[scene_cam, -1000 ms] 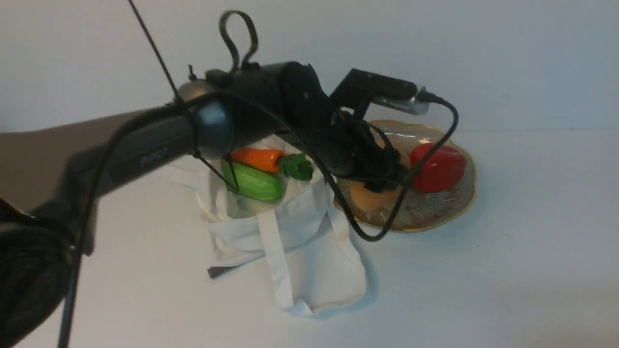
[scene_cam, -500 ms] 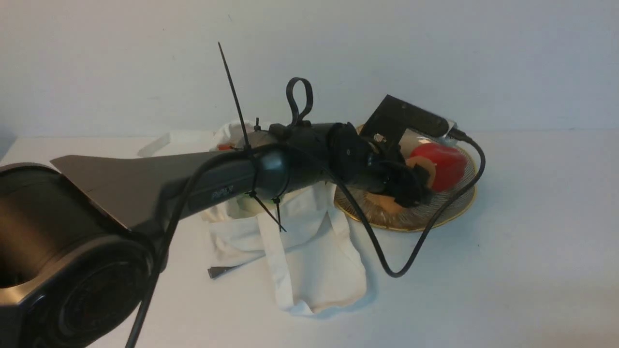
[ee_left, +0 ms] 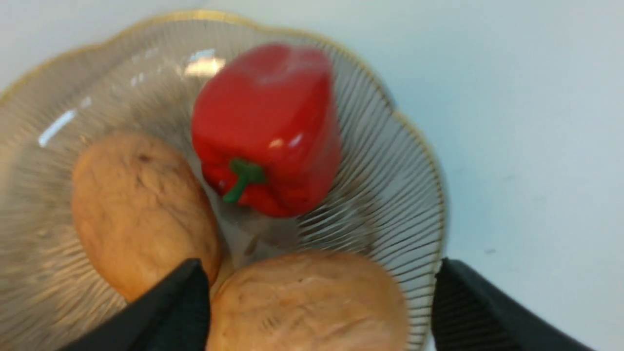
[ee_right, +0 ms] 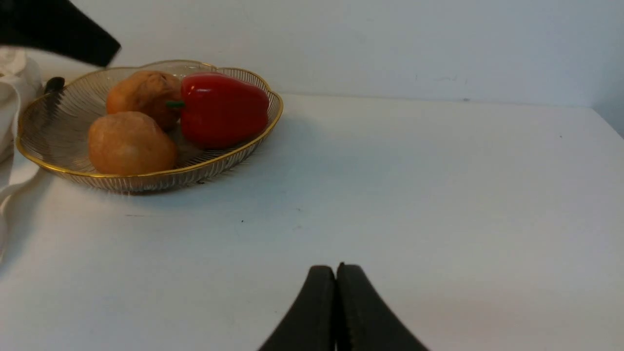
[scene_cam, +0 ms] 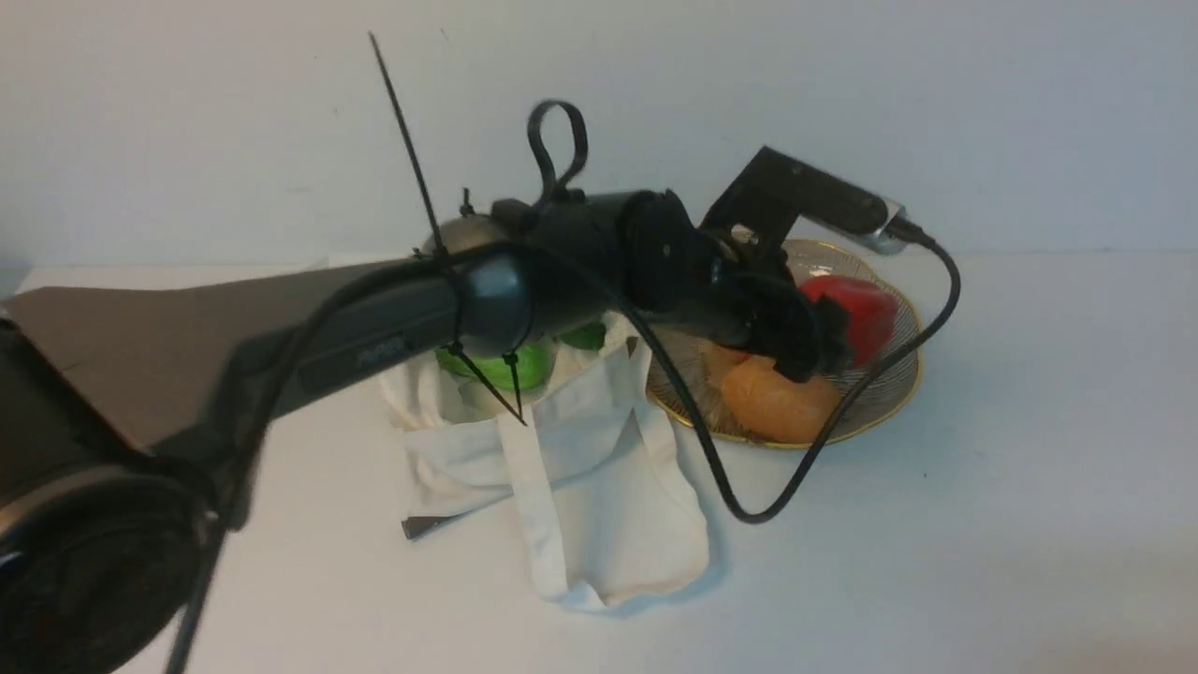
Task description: Take vegetables from cloth bag on white table place on plate.
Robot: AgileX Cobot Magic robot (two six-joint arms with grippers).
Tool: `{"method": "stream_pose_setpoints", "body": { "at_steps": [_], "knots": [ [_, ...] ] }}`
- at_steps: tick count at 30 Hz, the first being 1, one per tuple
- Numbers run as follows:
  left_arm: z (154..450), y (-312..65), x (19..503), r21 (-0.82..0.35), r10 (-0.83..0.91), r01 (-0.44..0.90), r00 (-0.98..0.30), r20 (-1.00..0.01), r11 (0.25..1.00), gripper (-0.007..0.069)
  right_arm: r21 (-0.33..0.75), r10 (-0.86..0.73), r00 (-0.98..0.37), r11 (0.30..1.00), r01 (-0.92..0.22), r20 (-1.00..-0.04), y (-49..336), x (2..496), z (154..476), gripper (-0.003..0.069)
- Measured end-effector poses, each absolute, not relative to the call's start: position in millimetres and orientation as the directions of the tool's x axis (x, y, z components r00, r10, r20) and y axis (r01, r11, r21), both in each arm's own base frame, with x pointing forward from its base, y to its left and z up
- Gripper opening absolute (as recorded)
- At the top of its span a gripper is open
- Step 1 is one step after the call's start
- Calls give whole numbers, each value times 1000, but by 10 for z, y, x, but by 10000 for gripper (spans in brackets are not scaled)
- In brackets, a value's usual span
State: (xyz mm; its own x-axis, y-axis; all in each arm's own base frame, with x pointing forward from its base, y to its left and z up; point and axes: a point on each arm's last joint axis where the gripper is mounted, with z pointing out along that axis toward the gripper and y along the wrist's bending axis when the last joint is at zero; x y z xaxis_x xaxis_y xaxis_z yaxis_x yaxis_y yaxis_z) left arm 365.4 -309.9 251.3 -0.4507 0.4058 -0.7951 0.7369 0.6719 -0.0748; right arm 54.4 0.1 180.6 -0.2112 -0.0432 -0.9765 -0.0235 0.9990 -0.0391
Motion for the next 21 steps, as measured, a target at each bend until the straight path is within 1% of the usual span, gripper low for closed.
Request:
{"method": "stream_pose_setpoints", "body": {
  "at_steps": [1,2,3,4,5,8,9,10,11,12,14,16,17,19,21],
  "knots": [
    [2638,-3070,3598,-78,411,747,-447,-794,660,462,-39,-43,-211,999,-24,-976,1,544,1806,-15],
    [2699,-3055,3568,-80,409,751,-441,-799,655,452,-39,-43,-211,999,-24,-976,1,544,1806,-15],
    [3016,-2958,3401,-76,439,780,-427,-790,621,332,-39,-43,-211,999,-24,-976,1,544,1806,-15],
    [3127,-2909,3317,-74,465,795,-424,-777,602,279,-39,-43,-211,999,-24,-976,1,544,1806,-15],
    [3243,-2856,3236,-66,484,808,-415,-770,586,209,-39,-43,-211,999,-24,-976,1,544,1806,-15],
    [3641,-2625,2937,-16,559,845,-368,-743,535,51,-39,-43,-211,999,-24,-976,1,544,1806,-15],
    [3771,-2540,2843,9,575,850,-348,-740,526,26,-39,-43,-211,999,-24,-976,1,544,1806,-15],
    [3865,-2468,2763,25,590,854,-337,-733,519,13,-39,-43,-211,999,-24,-976,1,544,1806,-15],
    [3882,-2447,2737,27,600,857,-338,-726,515,8,-39,-43,-211,999,-24,-976,1,544,1806,-15],
    [4082,-2276,2555,63,627,860,-317,-712,507,-2,-39,-43,-211,999,-24,-976,1,544,1806,-15],
    [4266,-2041,2309,81,669,857,-335,-664,509,-5,-39,-43,-211,999,-24,-976,1,544,1806,-15],
    [4401,-1854,2130,88,674,836,-369,-640,542,-5,-39,-43,-211,999,-24,-976,1,544,1806,-15],
    [4419,-1837,2117,95,673,834,-365,-643,544,-5,-39,-43,-211,999,-24,-976,1,544,1806,-15],
    [4551,-1633,1939,103,634,784,-408,-657,612,-5,-39,-43,-211,999,-24,-976,1,544,1806,-15],
    [4568,-1503,1818,94,602,750,-443,-664,655,-5,-39,-43,-211,999,-24,-976,1,544,1806,-15]
  ]
}}
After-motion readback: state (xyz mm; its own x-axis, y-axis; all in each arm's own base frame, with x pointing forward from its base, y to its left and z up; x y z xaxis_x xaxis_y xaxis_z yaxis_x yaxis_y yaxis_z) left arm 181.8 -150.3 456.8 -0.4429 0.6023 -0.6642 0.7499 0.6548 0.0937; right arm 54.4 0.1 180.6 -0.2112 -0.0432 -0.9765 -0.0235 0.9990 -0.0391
